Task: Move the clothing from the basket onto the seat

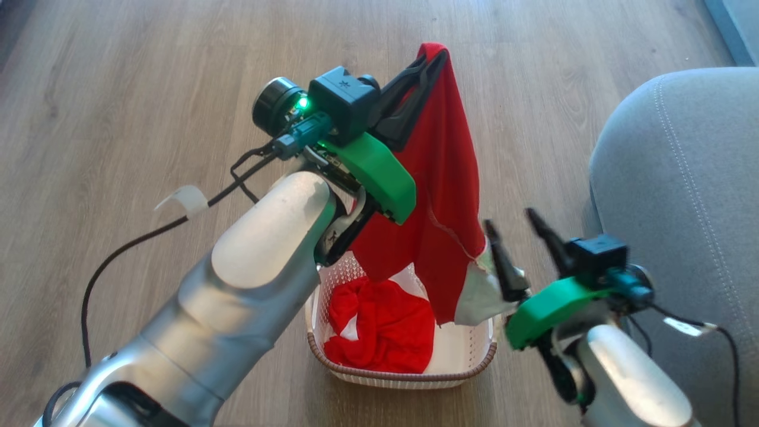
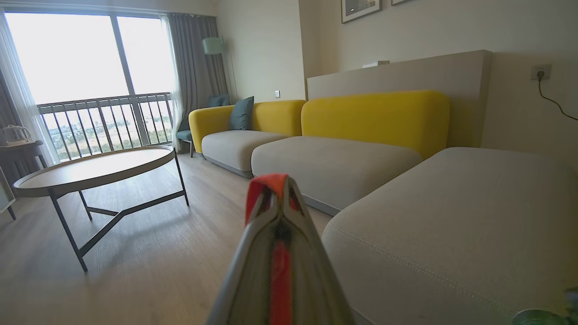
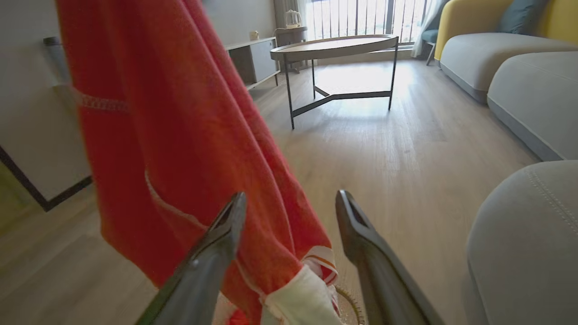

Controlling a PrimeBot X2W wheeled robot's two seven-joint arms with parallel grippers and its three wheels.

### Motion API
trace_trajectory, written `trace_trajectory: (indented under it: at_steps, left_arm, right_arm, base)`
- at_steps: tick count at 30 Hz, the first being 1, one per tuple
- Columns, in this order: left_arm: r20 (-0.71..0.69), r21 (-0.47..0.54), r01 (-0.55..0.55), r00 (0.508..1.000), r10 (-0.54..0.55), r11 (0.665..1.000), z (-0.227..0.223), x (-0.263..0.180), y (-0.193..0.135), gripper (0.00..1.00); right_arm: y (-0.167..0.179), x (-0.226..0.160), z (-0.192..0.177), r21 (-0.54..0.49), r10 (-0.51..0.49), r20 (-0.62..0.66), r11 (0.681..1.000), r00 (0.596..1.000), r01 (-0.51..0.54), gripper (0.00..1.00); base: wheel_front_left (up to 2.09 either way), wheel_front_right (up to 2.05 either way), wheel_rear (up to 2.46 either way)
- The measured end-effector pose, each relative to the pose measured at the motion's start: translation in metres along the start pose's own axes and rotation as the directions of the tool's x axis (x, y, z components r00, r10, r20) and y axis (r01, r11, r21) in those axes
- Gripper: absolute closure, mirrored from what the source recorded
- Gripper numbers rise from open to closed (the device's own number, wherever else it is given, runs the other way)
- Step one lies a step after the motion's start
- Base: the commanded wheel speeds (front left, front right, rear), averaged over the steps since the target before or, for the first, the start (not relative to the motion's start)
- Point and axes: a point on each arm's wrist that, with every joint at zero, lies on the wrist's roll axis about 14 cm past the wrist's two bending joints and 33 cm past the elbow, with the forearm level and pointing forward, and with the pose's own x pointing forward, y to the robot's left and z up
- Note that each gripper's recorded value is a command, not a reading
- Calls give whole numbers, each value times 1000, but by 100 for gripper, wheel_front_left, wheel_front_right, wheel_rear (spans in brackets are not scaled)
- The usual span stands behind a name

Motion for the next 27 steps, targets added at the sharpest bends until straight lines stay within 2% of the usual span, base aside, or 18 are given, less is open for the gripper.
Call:
trace_trajectory:
  at_steps: [5, 12, 20, 24, 25, 26, 27]
  left_arm:
    - [6, -8, 23, 1000, -23, 1000, 3, -1, -9, 100]
    - [9, -12, 28, 1000, -28, 1000, 6, -6, -14, 100]
    - [-2, -23, 29, 1000, -29, 999, 4, -13, -18, 100]
    - [-8, -27, 17, 1000, -18, 999, 3, -16, -15, 100]
    - [-10, -27, 15, 1000, -16, 1000, 2, -17, -15, 100]
    - [-11, -26, 14, 1000, -14, 1000, 2, -17, -14, 100]
    - [-13, -25, 12, 1000, -12, 1000, 1, -18, -14, 100]
  right_arm:
    - [21, 11, 11, -52, 106, 9, 993, 994, -105, 0]
    - [49, 36, 34, -154, 245, 34, 959, 969, -237, 0]
    - [67, 39, -26, -143, 308, -176, 932, 935, -334, 0]
    - [79, 45, -35, -109, 332, -208, 927, 920, -359, 0]
    - [81, 47, -35, -105, 337, -209, 926, 918, -363, 31]
    - [84, 48, -36, -98, 340, -210, 925, 917, -366, 79]
    - [85, 49, -37, -91, 342, -212, 926, 915, -367, 79]
  base:
    - [0, 0, 0]
    - [0, 0, 0]
    - [0, 0, 0]
    - [0, 0, 0]
    - [0, 0, 0]
    - [0, 0, 0]
    - [0, 0, 0]
